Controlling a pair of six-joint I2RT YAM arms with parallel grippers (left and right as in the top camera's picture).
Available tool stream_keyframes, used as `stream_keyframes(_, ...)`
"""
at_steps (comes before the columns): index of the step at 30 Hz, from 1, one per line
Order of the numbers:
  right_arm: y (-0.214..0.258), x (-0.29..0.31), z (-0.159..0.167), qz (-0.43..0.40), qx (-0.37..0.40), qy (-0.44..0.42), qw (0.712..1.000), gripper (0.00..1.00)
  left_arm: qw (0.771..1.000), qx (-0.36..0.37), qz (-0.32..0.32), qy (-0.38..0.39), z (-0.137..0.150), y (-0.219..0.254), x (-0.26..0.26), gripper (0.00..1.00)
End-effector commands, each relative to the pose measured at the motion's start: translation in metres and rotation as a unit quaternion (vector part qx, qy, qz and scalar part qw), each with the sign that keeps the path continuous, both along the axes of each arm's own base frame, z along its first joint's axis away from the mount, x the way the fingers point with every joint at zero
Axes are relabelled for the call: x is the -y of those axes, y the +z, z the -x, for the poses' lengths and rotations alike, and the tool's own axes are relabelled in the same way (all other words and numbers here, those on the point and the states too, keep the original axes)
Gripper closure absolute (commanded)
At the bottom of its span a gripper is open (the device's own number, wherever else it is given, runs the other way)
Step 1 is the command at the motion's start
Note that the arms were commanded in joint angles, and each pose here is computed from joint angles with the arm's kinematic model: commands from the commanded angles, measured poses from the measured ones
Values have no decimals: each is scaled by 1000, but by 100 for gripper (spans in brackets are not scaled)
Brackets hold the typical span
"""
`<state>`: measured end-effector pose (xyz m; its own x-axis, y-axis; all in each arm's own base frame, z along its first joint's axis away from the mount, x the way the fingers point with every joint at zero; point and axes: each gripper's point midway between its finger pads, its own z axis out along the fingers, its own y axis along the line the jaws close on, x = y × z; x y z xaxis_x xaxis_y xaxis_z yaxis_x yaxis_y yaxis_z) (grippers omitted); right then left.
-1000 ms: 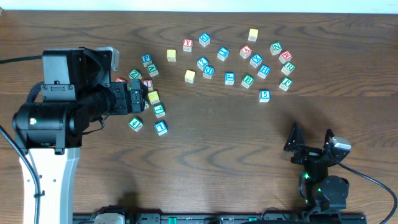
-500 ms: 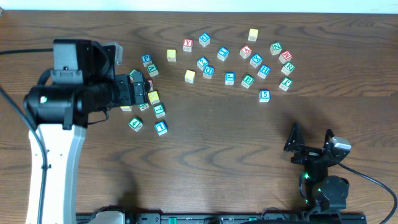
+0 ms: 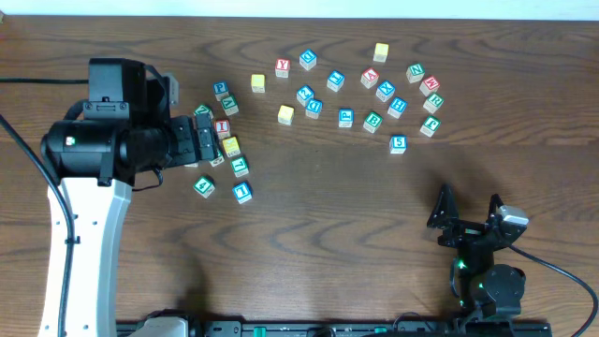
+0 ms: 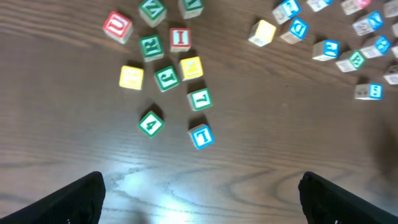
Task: Spell out AI2
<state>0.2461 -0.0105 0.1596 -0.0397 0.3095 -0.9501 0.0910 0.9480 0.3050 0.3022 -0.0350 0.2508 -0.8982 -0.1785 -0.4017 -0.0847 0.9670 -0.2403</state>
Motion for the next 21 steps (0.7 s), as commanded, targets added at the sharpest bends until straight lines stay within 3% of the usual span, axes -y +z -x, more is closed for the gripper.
stream_keyframes(1, -1, 3, 0, 4, 0, -5, 1000, 1, 1000, 11, -12, 16, -2, 8, -7, 2)
stream_keyframes(10, 19, -11, -1, 1, 40, 33, 999, 1, 1000, -2, -12, 16, 4, 5, -7, 2)
stream_keyframes(15, 20, -36, 1, 73, 42, 108, 991, 1, 1000, 2, -12, 16, 2, 6, -7, 2)
stream_keyframes(21, 34, -44, 1, 114, 17, 137, 984, 1, 1000, 7, -12, 16, 0, 7, -7, 2)
